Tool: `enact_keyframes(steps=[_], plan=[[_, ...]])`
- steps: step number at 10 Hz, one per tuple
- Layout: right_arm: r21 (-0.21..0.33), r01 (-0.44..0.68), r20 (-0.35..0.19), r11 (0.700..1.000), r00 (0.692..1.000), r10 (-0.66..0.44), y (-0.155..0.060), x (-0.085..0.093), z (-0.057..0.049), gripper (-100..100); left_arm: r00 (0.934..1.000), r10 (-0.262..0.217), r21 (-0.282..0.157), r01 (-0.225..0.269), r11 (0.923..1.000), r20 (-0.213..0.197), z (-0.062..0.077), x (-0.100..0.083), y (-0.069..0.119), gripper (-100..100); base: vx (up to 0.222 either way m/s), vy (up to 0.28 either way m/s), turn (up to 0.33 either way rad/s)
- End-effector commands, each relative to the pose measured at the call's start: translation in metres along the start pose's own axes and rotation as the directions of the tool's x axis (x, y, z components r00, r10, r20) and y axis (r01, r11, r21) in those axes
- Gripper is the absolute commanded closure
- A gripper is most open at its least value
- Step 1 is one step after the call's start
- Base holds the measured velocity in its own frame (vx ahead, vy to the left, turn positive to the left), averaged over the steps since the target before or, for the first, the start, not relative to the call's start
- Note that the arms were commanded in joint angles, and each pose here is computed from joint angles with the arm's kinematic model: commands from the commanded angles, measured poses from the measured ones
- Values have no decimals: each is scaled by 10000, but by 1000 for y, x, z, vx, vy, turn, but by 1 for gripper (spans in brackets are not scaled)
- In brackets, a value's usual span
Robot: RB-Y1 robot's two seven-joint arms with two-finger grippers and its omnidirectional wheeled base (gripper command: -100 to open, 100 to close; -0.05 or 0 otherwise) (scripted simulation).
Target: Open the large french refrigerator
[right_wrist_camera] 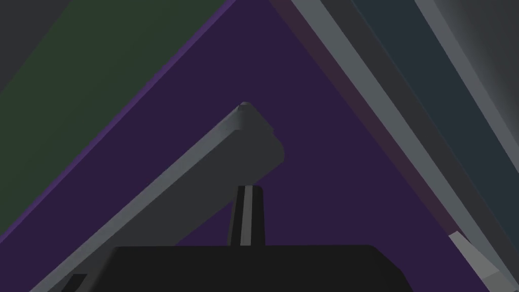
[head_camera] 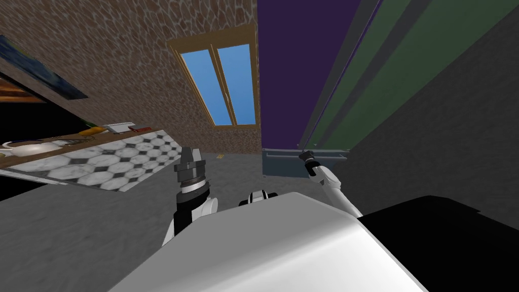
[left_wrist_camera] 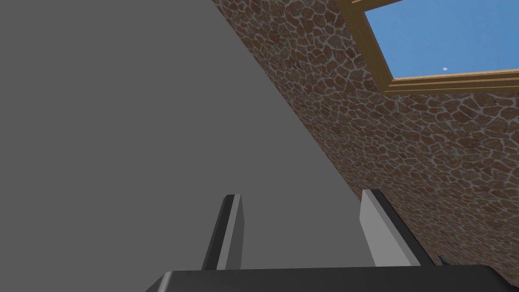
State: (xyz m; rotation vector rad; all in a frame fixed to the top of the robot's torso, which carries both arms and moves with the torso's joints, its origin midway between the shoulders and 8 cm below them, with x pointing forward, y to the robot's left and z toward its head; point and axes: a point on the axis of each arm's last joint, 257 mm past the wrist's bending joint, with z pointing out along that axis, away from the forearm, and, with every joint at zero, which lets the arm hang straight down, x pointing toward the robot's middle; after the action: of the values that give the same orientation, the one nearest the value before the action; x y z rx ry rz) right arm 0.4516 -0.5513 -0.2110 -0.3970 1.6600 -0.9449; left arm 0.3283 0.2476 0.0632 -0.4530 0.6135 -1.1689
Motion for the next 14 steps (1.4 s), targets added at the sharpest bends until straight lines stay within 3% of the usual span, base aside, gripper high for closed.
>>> enact_keyframes(steps=[1, 6, 7, 8, 14], plan=[[452, -38, -517, 9990, 9986, 62, -14, 17, -3, 100, 10000, 0, -1, 0, 10000, 0, 0, 0, 0, 0, -24, 318, -132], [1318, -60, -1527, 9913, 9879, 263, -42, 50, -12, 100, 10000, 0, 0, 0, 10000, 0, 0, 0, 0, 0, -39, 273, -111], [1196, -70, -1379, 9928, 9902, 236, -37, 45, -11, 100, 10000, 0, 0, 0, 10000, 0, 0, 0, 0, 0, -38, 116, -29], [1040, -60, -1201, 9946, 9926, 185, -32, 39, -9, -100, 10000, 2, 0, -2, 10000, -2, 0, 0, 0, 0, -13, -67, 67], [462, -21, -510, 9989, 9987, 45, -14, 15, -4, -100, 10000, 8, -1, -8, 10000, -5, 0, 0, 0, 0, 24, -186, 85]])
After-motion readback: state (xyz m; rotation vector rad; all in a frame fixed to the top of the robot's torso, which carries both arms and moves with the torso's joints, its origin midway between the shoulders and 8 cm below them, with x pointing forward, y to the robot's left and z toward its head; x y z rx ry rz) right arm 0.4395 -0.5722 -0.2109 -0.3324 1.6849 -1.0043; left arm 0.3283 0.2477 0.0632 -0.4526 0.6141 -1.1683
